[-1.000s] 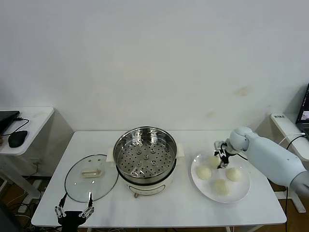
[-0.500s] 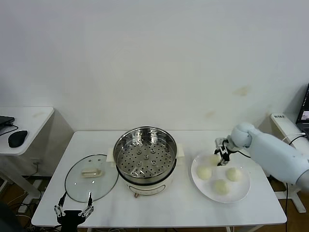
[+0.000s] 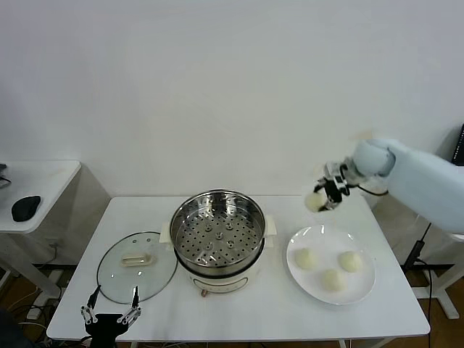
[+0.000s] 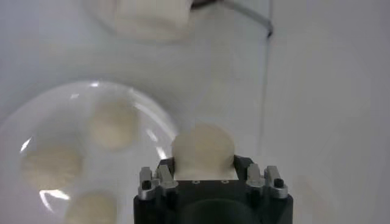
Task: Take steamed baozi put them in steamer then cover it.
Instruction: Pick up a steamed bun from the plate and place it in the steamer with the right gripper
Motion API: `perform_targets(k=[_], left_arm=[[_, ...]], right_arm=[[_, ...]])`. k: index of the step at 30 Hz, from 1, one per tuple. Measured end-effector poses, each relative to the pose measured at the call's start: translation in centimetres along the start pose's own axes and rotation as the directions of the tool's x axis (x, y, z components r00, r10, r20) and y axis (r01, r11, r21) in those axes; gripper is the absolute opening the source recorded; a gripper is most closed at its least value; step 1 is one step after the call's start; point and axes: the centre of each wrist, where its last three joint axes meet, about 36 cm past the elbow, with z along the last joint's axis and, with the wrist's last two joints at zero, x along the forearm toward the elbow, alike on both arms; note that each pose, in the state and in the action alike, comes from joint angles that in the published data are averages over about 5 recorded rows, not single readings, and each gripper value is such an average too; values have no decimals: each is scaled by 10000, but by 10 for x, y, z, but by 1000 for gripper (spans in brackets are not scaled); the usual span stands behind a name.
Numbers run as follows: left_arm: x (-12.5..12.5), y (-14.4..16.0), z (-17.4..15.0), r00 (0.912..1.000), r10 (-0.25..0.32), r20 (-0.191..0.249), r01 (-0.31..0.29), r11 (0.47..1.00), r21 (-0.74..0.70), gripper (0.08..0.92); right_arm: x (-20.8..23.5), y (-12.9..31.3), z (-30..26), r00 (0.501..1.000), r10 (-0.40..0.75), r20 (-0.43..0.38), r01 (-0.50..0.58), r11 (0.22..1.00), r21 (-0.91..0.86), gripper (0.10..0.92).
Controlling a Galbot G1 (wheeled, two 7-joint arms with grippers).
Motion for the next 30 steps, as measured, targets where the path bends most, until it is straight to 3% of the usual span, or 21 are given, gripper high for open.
perform_targets(k=[13,30], left_arm=[[-2,5,-3,9996,-254,76,253,9997,31,823],[-5,12,-1,9987,-504,49,503,9987,58,823]], right_arm=[[-39,-38,-124,9940,-376,1024,2,9392,3432,603],[-131,-49,-201,9847,-1235,1233,-39,6911,7228,611]])
